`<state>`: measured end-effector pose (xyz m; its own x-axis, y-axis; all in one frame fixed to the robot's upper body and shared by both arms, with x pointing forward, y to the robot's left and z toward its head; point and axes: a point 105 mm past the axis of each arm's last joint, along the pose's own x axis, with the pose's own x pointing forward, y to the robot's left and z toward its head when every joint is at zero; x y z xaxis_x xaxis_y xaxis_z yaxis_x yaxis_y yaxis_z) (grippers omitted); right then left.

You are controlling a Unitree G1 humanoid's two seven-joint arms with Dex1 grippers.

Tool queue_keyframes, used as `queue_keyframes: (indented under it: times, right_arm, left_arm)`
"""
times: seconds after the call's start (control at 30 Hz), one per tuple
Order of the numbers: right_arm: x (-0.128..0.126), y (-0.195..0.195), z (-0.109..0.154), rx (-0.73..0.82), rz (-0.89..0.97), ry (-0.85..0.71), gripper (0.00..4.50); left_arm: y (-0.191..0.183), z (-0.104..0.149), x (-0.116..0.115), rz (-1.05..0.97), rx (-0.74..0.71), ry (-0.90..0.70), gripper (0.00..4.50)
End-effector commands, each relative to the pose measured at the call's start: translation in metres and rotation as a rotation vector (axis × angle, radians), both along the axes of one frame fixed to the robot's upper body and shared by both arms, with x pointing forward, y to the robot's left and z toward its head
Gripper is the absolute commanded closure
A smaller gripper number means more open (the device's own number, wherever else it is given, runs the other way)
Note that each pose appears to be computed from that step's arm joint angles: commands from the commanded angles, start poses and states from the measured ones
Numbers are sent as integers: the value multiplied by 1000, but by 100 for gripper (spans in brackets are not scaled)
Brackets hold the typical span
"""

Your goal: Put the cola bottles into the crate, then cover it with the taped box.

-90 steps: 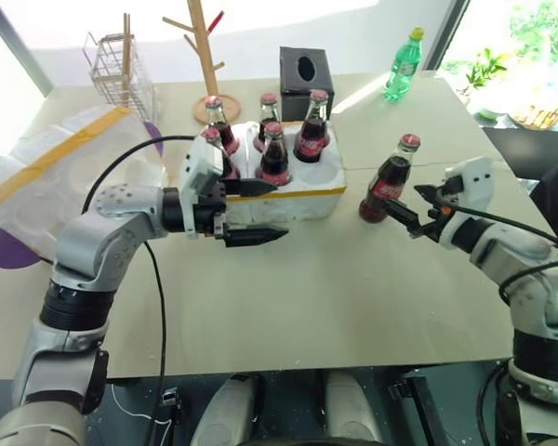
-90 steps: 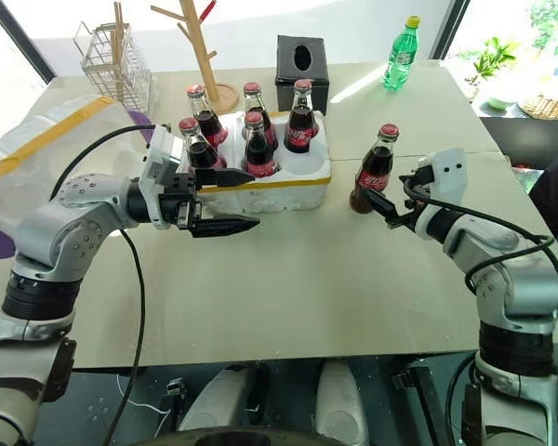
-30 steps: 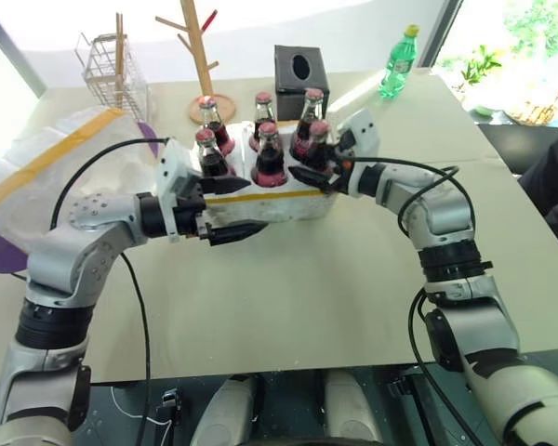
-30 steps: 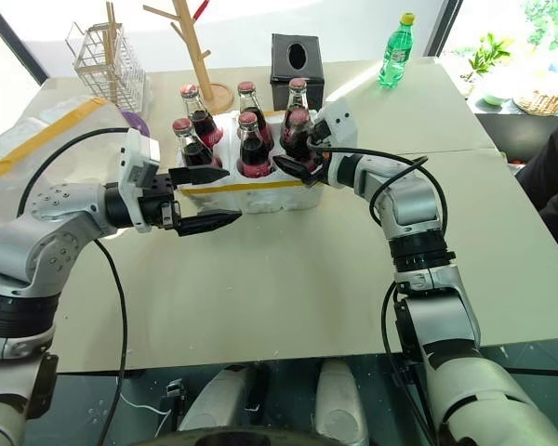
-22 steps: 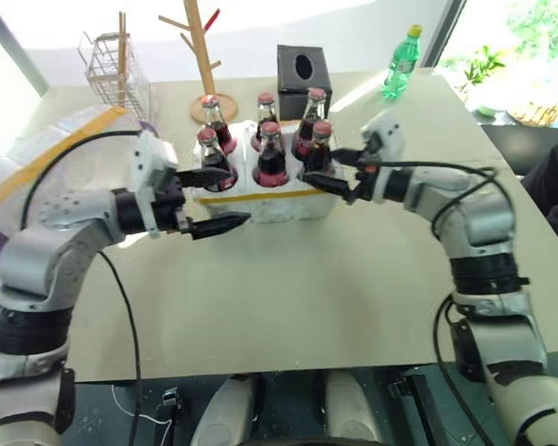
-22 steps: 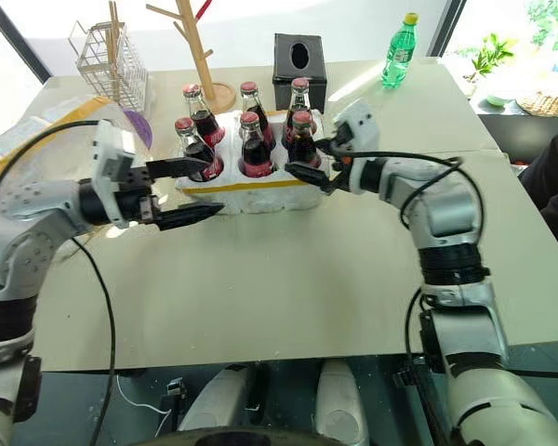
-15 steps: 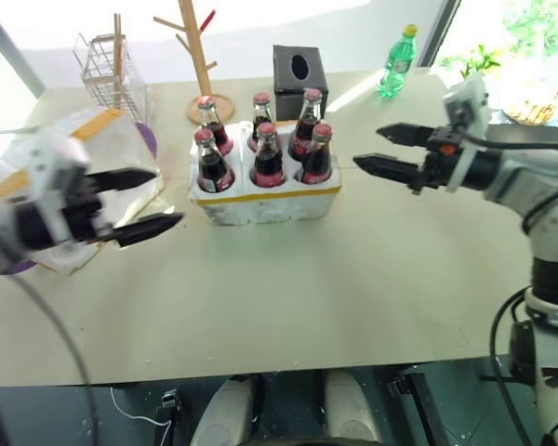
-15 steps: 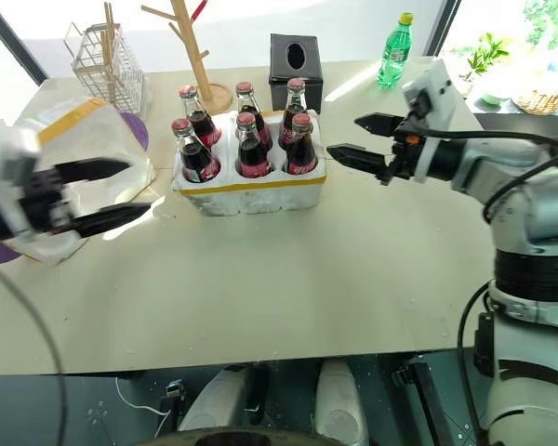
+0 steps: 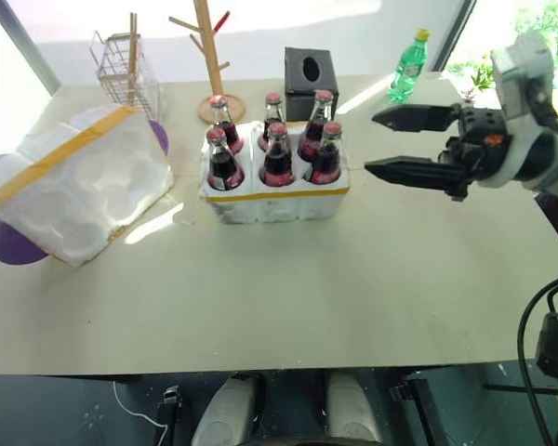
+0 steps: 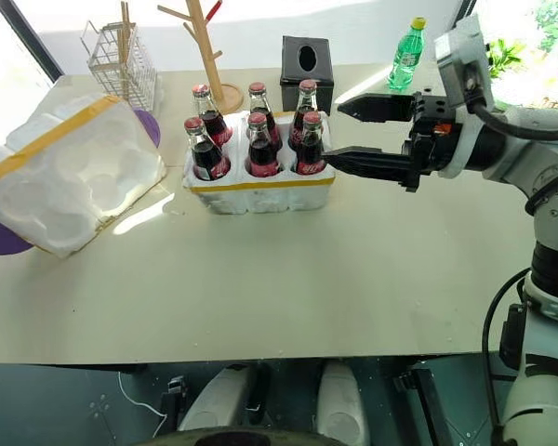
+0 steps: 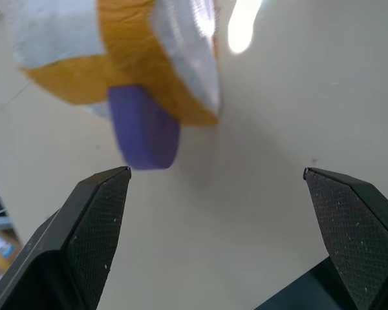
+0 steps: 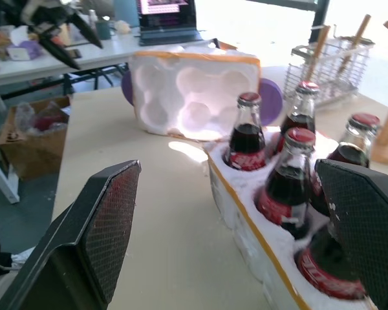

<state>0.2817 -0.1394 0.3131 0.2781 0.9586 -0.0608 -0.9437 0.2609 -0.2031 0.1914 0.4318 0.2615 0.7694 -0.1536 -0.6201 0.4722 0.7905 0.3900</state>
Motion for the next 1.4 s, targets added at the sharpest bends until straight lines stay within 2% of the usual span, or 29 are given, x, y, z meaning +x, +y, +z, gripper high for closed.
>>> queue_keyframes:
  times: [0.03, 0.3, 0.47, 0.63, 0.87, 0.97, 1.07, 1.13, 1.17, 1.3, 1.4]
  right_arm:
    - [-2, 2, 10, 3, 20, -48, 7]
    - [-3, -6, 8, -3, -31, -48, 7]
    - [-7, -11, 7, -18, -67, -51, 7]
    - [-15, -14, 13, -21, -70, -57, 7]
    - [-20, -15, 14, -21, -88, -57, 7]
    - [-20, -15, 14, -20, -91, -57, 0]
    - [-20, -15, 13, -22, -96, -54, 0]
    - [-21, -16, 11, -26, -91, -37, 0]
    - [-22, -16, 10, -30, -85, -27, 0]
    - [-21, -20, 4, -54, -103, -25, 0]
    - [-15, -26, 0, -67, -156, -40, 0]
  left_arm:
    - [14, -6, 11, 8, 23, 39, 0]
    - [21, -26, 56, 41, 0, 104, 0]
    - [10, -42, 79, 30, -32, 157, 0]
    - [7, -58, 88, 36, -2, 223, 0]
    - [5, -72, 97, 54, 11, 222, 0]
    - [4, -73, 97, 51, -4, 220, 74]
    - [3, -74, 97, 52, -7, 219, 234]
    - [4, -74, 98, 54, -2, 215, 319]
    - [4, -74, 99, 54, 4, 213, 383]
    - [1, -62, 107, 24, 34, 132, 383]
    - [-8, -44, 126, -28, 118, 1, 383]
